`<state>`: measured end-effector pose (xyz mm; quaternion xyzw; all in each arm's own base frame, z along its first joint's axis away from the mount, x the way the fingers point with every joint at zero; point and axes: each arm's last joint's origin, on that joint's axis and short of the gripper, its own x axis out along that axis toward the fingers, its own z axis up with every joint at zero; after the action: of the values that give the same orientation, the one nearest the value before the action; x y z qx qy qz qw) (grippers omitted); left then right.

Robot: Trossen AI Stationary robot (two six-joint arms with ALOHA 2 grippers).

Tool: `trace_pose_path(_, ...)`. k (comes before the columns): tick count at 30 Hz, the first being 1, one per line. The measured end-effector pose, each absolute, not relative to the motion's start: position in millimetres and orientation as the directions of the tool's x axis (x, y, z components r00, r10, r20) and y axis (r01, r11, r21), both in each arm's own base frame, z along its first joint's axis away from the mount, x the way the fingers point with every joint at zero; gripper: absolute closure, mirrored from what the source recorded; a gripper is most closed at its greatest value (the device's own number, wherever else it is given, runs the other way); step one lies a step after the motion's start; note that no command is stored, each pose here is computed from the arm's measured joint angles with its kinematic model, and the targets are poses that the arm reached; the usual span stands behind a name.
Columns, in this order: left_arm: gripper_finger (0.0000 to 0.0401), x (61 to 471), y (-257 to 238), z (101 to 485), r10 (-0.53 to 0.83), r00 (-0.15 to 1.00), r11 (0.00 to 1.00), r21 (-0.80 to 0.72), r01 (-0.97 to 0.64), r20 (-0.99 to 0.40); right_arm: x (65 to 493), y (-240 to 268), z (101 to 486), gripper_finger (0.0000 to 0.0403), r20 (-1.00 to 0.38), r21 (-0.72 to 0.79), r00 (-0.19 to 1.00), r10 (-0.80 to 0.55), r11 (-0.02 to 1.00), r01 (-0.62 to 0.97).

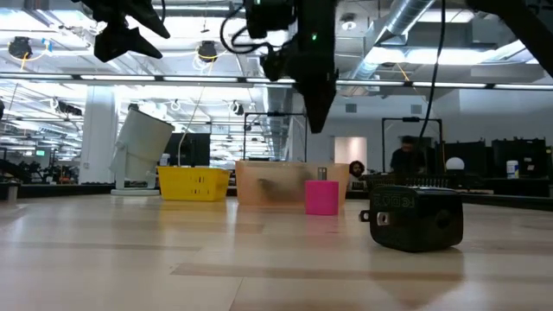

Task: Pick and place items into bin
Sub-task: Put the black charger adapter into the yellow bin

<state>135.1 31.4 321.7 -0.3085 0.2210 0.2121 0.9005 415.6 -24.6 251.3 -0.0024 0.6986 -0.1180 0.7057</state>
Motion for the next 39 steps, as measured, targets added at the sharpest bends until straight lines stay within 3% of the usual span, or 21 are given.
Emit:
trace_pose_path(17, 0.0212, 135.1, 31.4, 321.6, 0.245, 0.812, 0.72, -0.462, -0.518, -0.529, 396.7, 113.0, 248.1, 0.0239, -0.979, -0.196, 0.001, -0.205, 0.939, 0.283)
trace_pose_path(24, 0.0212, 135.9, 32.1, 322.2, 0.25, 0.816, 0.718, -0.465, -0.518, -0.522, 383.0, 150.1, 250.4, 0.025, -0.905, -0.307, 0.104, -0.412, 0.803, 0.512)
trace_pose_path(30, 0.0212, 139.3, 34.3, 320.2, 0.276, 0.799, 0.71, -0.448, -0.544, -0.534, 356.2, 186.7, 248.6, 0.0254, -0.812, -0.367, 0.154, -0.562, 0.699, 0.615)
trace_pose_path(39, 0.0212, 149.5, 36.5, 313.6, 0.269, 0.771, 0.705, -0.428, -0.566, -0.577, 306.6, 226.2, 247.6, 0.0279, -0.783, -0.364, 0.244, -0.571, 0.741, 0.564)
